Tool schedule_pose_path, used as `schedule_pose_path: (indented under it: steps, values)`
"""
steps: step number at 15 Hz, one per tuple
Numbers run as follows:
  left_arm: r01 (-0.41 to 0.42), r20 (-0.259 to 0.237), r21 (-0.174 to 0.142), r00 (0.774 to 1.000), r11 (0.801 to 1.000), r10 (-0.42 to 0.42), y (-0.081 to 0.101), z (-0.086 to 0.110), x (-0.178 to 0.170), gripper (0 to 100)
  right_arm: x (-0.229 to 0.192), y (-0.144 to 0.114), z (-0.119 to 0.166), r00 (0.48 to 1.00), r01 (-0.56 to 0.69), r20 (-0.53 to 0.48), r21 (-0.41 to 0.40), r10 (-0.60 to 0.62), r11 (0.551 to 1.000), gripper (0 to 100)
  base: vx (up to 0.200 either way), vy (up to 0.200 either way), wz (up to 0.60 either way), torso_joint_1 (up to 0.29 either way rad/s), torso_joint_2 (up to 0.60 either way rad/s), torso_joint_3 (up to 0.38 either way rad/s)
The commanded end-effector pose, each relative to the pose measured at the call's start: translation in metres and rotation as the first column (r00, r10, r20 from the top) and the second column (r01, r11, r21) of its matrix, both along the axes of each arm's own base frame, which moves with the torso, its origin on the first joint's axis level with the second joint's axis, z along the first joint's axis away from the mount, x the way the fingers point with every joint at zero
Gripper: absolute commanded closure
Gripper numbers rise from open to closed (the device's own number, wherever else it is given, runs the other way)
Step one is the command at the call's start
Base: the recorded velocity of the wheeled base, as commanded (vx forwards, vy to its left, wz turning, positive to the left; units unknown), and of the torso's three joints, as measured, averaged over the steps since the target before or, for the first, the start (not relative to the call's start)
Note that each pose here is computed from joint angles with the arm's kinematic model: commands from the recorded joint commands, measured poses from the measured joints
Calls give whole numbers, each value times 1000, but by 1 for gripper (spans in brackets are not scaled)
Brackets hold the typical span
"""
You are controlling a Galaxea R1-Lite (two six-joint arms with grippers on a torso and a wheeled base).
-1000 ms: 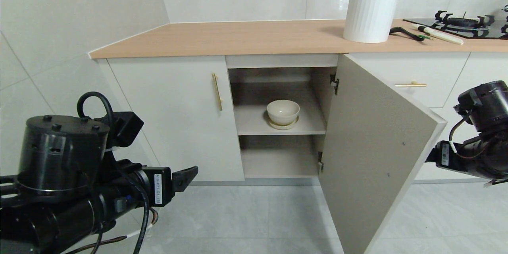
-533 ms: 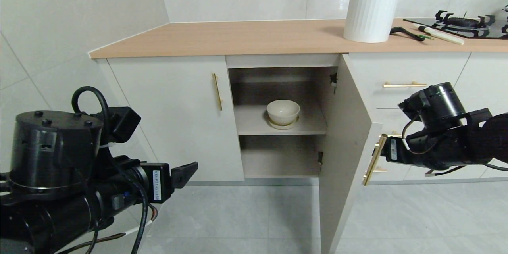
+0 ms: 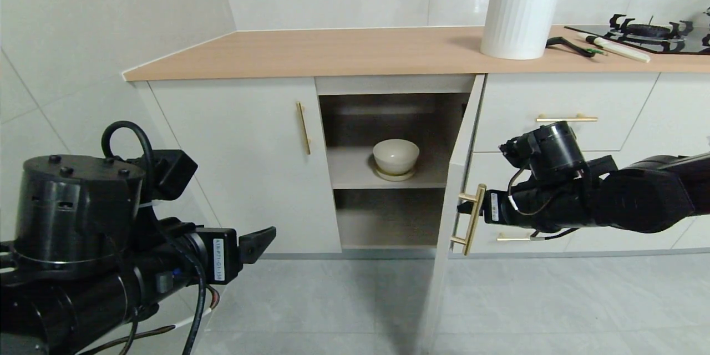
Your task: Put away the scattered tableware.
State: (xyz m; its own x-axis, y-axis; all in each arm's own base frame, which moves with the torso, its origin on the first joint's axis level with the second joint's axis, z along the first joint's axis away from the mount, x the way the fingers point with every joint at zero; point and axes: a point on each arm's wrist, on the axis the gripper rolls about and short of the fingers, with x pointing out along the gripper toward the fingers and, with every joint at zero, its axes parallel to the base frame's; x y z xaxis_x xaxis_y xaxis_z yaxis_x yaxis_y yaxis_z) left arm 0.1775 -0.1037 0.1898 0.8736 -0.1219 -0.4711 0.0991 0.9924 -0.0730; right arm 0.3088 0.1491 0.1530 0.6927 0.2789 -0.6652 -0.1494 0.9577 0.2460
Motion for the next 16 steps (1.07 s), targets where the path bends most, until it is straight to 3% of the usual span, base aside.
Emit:
schedule_pose_path:
  steps: [1, 3, 10, 16]
  values:
    - [0, -11, 7, 1000, 1000, 0, -1, -3, 2, 0, -3, 12, -9, 999, -44, -27, 7, 44, 999, 0, 0, 0, 0, 0, 0, 0]
    - [0, -16, 12, 1000, 1000, 0, -2, -4, 3, 0, -1, 23, -15, 999, -31, -11, 56, 32, 998, 0, 0, 0, 0, 0, 0, 0]
    - [3, -17, 13, 1000, 1000, -3, -2, -4, 2, 0, -1, 23, -16, 1000, -27, -7, 62, 27, 998, 0, 0, 0, 0, 0, 0, 0]
    - [2, -18, 14, 1000, 1000, -2, -2, -4, 3, 0, 9, 29, -21, 1000, -1, 27, 122, -2, 993, 0, 200, 0, 0, 1, 2, 3]
